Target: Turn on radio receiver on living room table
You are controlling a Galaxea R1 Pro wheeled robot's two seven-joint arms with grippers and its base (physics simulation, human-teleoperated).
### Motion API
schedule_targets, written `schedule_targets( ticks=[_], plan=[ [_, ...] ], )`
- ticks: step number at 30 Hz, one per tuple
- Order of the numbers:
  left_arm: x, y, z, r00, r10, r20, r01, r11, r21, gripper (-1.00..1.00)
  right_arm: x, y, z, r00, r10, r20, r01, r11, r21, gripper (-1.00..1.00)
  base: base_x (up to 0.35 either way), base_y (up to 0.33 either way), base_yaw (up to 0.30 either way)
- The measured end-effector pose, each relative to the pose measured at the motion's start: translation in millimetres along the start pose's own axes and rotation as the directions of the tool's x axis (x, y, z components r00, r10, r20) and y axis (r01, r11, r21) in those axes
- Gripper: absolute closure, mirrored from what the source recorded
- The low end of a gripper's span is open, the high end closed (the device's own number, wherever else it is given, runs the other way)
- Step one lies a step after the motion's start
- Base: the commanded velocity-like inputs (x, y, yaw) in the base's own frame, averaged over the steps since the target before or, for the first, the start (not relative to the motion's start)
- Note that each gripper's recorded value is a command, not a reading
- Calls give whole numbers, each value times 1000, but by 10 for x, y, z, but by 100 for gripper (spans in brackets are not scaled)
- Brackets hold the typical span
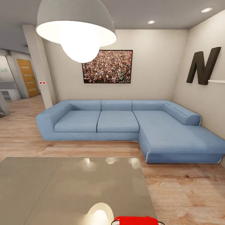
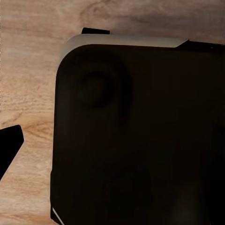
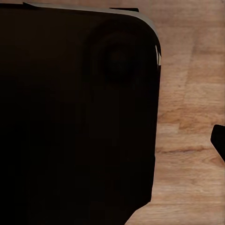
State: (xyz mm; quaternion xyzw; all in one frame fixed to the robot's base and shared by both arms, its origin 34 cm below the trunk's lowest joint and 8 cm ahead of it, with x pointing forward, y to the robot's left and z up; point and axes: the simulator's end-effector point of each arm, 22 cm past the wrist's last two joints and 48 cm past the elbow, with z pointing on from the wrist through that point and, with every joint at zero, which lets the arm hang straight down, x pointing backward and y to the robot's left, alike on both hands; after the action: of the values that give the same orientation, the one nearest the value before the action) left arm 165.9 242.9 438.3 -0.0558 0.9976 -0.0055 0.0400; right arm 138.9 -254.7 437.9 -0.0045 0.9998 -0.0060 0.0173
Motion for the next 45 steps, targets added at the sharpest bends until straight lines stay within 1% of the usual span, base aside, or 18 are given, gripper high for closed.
schedule_targets(
  ticks=[21,28,36,45],
  plan=[
    [6,-67,0,1000,3,-2,-3,1000,11,-100,1,-21,0,1000,2,0,-2,1000,3,-100,0,0,0],
    [27,-237,-5,1000,11,-4,-11,999,36,-100,-2,-33,0,1000,3,1,-3,1000,4,-100,0,0,0],
    [24,-273,-6,1000,15,-3,-15,999,45,-100,-7,-57,0,1000,9,3,-9,1000,8,-100,0,0,0],
    [45,-402,-12,1000,19,-7,-19,998,58,-100,-8,-81,0,1000,12,4,-12,1000,11,-100,0,0,0]
  ],
)
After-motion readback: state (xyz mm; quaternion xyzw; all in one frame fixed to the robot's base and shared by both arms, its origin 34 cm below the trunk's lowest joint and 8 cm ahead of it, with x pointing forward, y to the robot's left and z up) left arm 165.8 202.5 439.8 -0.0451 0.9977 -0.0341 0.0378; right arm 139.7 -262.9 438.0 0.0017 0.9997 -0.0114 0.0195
